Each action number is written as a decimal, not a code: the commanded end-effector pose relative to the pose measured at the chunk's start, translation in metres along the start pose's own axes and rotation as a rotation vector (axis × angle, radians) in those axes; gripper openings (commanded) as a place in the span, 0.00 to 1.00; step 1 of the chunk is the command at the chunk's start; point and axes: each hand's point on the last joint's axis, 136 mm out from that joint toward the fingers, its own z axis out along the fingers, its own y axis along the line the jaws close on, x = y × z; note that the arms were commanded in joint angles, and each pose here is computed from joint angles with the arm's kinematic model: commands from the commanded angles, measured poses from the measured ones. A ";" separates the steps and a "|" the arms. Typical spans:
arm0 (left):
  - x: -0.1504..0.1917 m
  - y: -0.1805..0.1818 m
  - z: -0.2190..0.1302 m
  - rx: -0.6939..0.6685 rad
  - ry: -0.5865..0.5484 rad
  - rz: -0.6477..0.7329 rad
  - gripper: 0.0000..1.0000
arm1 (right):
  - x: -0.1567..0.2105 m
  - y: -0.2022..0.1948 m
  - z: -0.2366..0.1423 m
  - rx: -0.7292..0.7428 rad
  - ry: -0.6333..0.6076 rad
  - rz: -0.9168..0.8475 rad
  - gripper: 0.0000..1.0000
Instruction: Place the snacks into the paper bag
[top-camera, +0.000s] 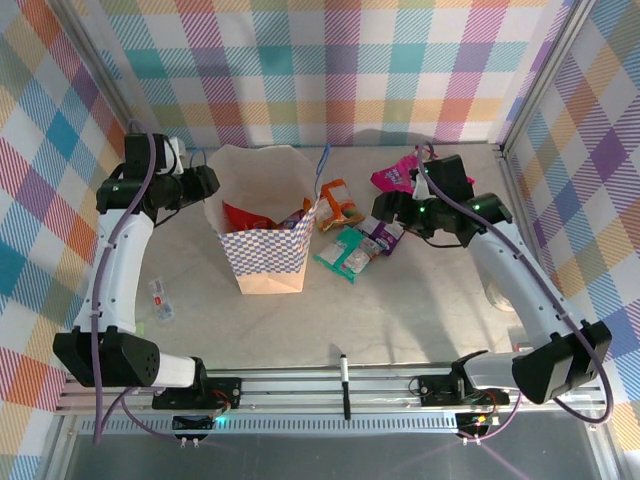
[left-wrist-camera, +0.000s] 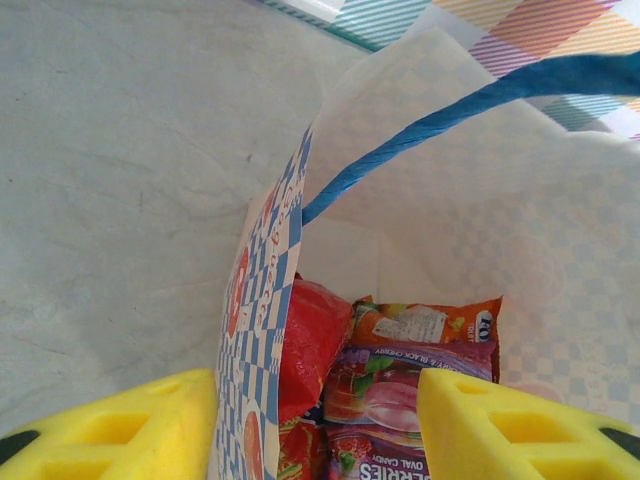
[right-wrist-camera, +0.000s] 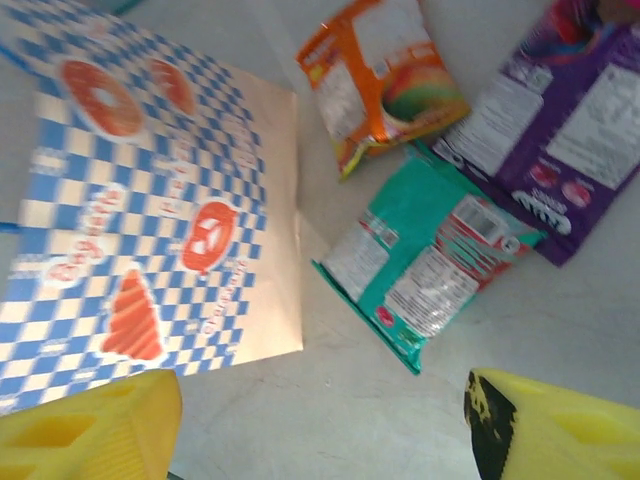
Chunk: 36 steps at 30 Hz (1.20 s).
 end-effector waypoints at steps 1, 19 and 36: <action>0.007 0.002 0.005 -0.014 0.025 0.018 0.55 | -0.008 -0.006 0.011 -0.043 -0.007 0.073 0.77; 0.013 0.010 0.017 -0.054 0.040 0.021 0.54 | -0.016 -0.108 0.111 0.072 0.139 0.324 0.83; 0.014 0.016 0.025 -0.080 0.039 0.020 0.53 | -0.008 -0.157 0.171 0.173 0.244 0.413 0.89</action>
